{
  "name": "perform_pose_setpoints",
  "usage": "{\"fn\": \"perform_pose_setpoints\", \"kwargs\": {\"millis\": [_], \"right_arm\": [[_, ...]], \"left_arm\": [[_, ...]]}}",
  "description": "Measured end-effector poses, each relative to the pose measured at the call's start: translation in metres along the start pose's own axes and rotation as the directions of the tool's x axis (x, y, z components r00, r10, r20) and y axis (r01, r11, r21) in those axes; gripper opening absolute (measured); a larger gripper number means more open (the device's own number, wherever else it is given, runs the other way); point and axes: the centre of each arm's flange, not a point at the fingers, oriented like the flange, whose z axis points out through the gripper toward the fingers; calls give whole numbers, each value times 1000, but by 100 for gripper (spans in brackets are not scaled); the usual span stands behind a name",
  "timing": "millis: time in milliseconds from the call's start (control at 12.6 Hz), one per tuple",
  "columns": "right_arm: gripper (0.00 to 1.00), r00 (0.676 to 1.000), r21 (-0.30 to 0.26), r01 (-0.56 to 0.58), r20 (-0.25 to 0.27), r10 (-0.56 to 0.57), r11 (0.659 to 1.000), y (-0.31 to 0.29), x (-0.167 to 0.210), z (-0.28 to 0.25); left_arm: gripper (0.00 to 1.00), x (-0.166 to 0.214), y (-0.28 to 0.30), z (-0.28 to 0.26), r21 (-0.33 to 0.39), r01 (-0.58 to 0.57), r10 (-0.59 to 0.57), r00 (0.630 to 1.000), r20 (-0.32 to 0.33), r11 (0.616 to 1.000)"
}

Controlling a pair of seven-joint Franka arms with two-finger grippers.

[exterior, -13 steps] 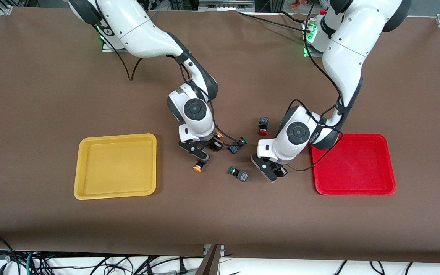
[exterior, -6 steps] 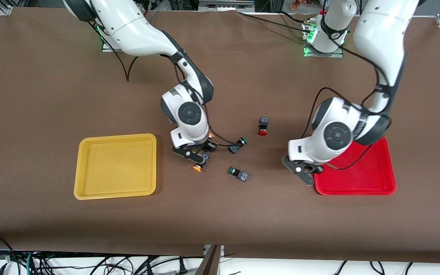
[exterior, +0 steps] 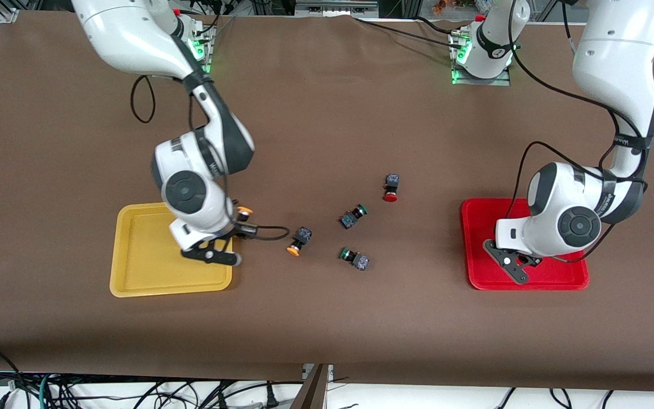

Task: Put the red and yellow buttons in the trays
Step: 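Carry the buttons to the yellow and red trays with both grippers, then release the orange button in the yellow tray while the left gripper returns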

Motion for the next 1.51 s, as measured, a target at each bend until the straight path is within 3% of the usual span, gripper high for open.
{"fn": "perform_pose_setpoints", "kwargs": {"millis": [79,159,397,556,794,1112,1192,1509], "right_arm": [[41,1000,-5,27,15,-27,1000,29,12,6],[41,998,-7,58,32,-58,998,58,22,13],[41,990,-8,115,84,-114,993,115,39,46],[41,984,-6,147,106,-146,989,128,41,62],[41,974,7,187,128,-187,982,172,52,86],[41,968,25,212,129,-214,977,224,60,118],[48,968,27,212,129,-213,977,227,60,122],[93,971,50,212,105,-217,976,184,58,92]], "left_arm": [[41,-3,-3,17,-12,-2,2,1000,2,1000],[48,-2,-3,27,-20,-5,5,1000,2,1000],[77,12,11,18,-26,-34,33,999,-14,999],[99,33,41,-16,-54,-35,34,999,-10,998],[100,70,112,-64,-100,114,-113,993,21,988],[100,104,199,-58,-139,355,-347,935,78,924],[100,109,218,-48,-144,390,-382,920,83,909],[100,114,271,-2,-178,487,-494,869,3,855]]}}
